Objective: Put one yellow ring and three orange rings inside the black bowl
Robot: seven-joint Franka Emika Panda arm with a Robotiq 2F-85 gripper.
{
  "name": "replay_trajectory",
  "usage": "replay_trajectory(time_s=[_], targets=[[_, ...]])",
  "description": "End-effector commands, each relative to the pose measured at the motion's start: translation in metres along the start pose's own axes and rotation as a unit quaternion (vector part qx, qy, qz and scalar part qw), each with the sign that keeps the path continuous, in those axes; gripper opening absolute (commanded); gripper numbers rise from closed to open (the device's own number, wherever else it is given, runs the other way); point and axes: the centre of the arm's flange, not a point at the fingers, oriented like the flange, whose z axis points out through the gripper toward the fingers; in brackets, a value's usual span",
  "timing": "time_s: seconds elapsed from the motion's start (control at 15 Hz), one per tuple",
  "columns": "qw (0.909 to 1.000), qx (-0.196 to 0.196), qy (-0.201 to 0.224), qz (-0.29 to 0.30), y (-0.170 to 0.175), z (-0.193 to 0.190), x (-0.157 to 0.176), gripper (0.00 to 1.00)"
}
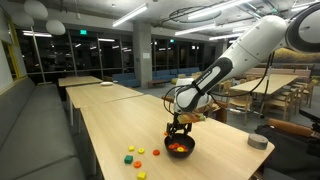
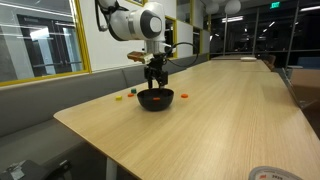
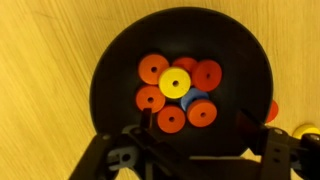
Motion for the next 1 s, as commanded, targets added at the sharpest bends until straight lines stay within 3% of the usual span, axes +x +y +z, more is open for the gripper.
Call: replay_trajectory(time_s=[0.0, 0.2, 0.53, 0.67, 0.93], targets=[[0.9980, -0.038, 0.003, -0.050, -0.008, -0.049, 0.003, 1.00], [0.9916, -0.053, -0.017, -0.117, -0.006, -0.101, -0.010, 1.00], [0.9742, -0.036, -0.050, -0.217, 0.020, -0.198, -0.058, 1.00], [0.9690, -0.036, -0.054, -0.238, 0.038, -0.231, -0.080, 1.00], [0.9705, -0.032, -0.052, -0.233, 0.075, -0.274, -0.118, 1.00]])
